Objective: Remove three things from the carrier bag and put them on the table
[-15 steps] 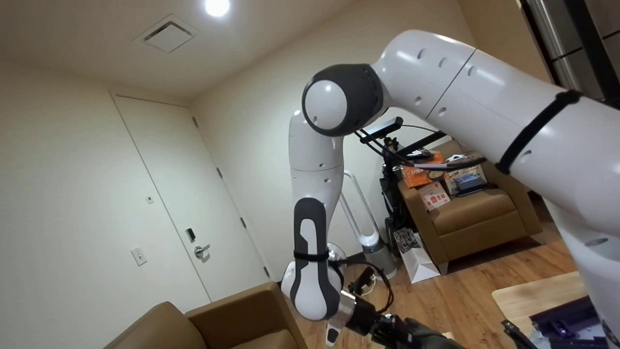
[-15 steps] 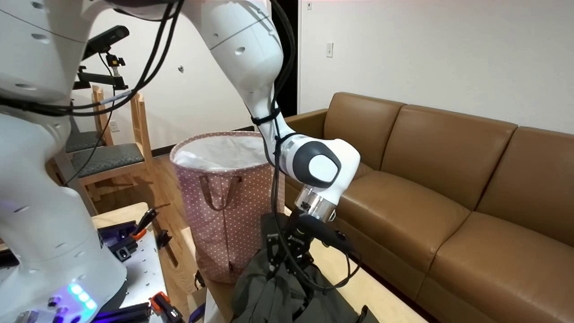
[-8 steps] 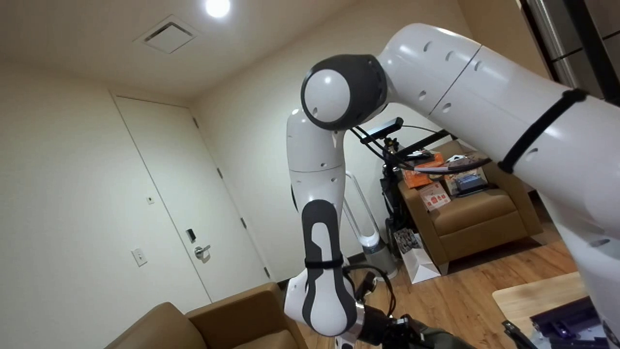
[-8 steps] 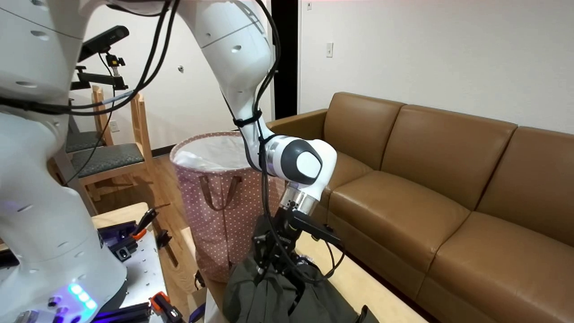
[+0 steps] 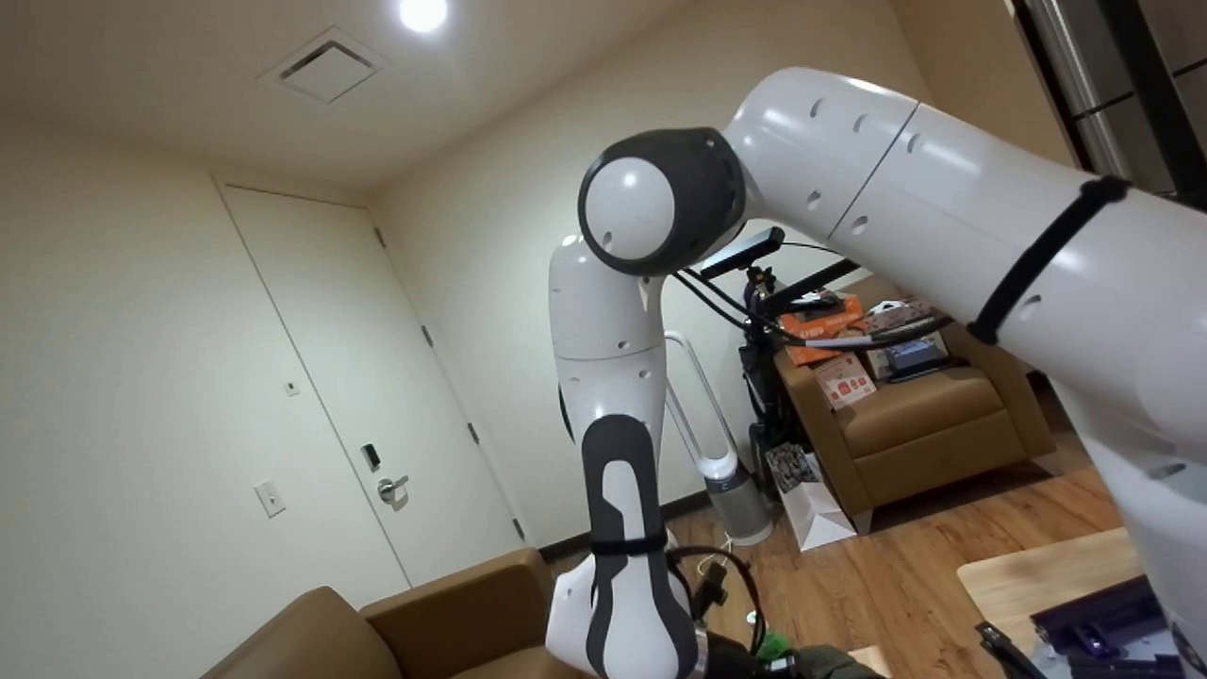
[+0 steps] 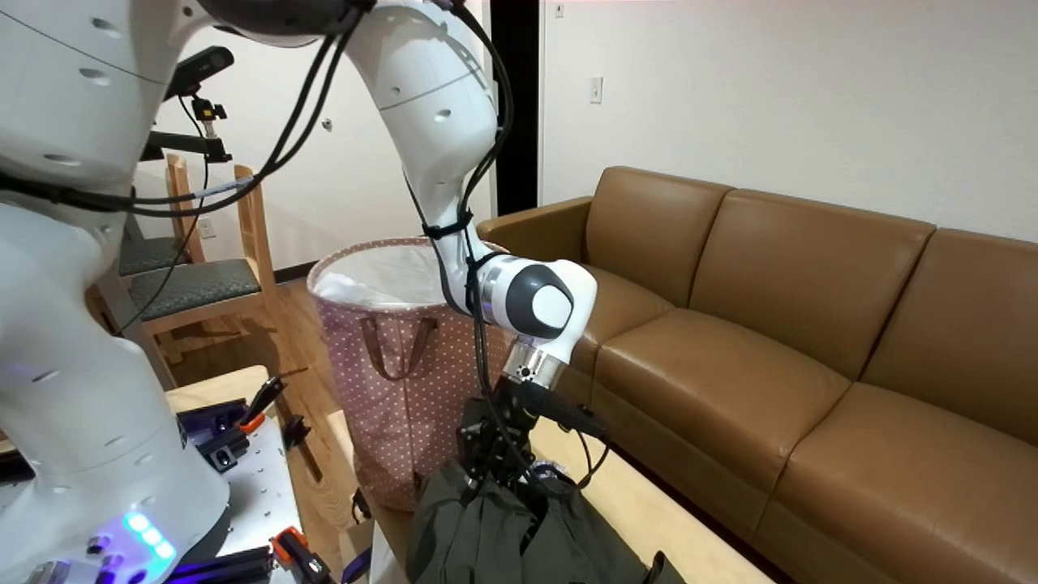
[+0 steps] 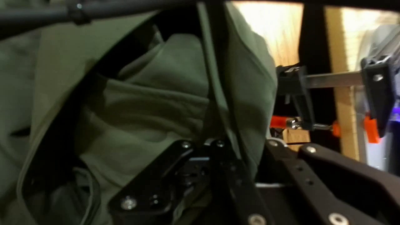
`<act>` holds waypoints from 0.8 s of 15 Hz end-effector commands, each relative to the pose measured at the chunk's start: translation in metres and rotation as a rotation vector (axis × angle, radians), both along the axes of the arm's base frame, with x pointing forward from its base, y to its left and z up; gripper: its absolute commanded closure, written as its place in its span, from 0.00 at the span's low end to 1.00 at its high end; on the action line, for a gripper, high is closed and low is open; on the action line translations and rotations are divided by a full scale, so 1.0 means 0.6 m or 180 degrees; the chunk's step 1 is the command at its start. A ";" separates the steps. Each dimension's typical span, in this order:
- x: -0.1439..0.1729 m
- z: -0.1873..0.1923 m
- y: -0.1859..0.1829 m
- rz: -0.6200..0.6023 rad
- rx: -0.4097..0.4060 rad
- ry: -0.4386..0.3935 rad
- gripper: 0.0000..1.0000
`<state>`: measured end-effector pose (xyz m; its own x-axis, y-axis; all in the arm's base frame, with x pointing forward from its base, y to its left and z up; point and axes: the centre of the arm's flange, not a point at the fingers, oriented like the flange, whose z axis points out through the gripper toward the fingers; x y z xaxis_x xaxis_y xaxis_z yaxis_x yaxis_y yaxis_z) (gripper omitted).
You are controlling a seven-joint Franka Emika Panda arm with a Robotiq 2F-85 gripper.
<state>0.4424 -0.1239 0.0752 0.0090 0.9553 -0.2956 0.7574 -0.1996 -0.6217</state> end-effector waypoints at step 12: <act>-0.019 -0.229 0.158 0.0010 0.0402 -0.1402 0.95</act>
<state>0.4422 -0.0419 -0.0375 0.0413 0.9866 -0.1580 0.9302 -0.0957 -0.3544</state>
